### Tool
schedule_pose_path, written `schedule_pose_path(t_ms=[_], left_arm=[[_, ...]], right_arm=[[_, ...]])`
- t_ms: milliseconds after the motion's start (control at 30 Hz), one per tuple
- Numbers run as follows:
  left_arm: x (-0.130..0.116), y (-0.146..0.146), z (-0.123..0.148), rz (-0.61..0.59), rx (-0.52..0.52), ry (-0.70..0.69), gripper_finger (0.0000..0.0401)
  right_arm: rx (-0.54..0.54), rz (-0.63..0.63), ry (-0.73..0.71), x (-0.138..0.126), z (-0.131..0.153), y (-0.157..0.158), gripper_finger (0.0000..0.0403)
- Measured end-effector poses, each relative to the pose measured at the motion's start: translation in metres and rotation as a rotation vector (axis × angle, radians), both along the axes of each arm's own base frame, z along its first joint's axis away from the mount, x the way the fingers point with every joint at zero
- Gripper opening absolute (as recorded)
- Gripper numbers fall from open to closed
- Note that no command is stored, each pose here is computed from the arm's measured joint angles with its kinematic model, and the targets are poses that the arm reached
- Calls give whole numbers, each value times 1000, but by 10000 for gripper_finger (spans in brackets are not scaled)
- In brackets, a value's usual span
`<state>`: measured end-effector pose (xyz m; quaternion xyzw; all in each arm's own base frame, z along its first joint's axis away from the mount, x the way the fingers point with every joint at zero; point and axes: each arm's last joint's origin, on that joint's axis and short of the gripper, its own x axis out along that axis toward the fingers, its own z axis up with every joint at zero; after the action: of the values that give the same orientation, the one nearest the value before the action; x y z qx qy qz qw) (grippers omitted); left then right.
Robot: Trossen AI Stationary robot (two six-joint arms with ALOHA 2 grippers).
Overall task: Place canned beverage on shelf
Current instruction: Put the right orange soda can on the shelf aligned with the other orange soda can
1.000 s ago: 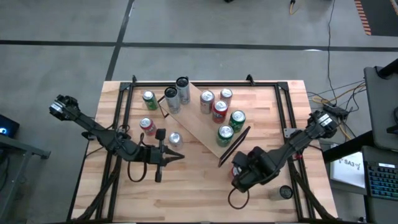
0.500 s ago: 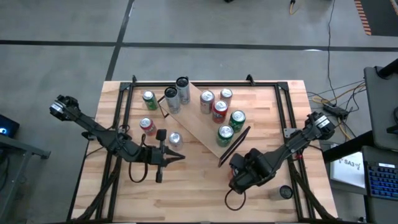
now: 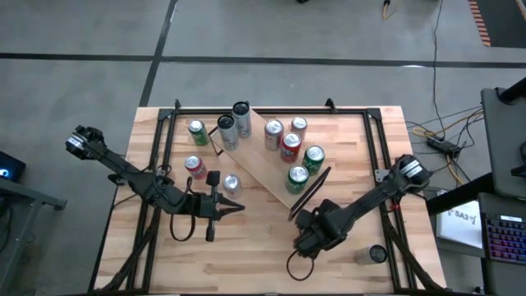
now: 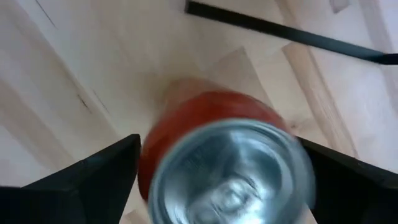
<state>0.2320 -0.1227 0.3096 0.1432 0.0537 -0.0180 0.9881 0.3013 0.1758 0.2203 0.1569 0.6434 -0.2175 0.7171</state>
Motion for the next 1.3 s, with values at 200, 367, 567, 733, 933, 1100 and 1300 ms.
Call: schedule_pose_path(t_ms=[200,367,567,733,933,1100,1300], left_arm=[[0,0,0,0,-1,-2,0],[0,0,0,0,-1,-2,0],[0,0,0,0,-4,-5,0],[0,0,2,1,-30,-22,0],[3,-2,1,3,-81,-29,0],[16,-11,-10,-32,-103,-30,1],[24,-20,-34,-148,-210,129,46]], right_arm=[[-17,26,57,6,-19,3,346],[-22,25,51,7,-20,3,284],[6,64,15,3,-2,1,284],[63,216,-93,-5,31,11,284],[45,479,-365,-9,69,31,284],[-76,693,-549,0,86,43,284],[-214,900,-594,10,88,47,284]])
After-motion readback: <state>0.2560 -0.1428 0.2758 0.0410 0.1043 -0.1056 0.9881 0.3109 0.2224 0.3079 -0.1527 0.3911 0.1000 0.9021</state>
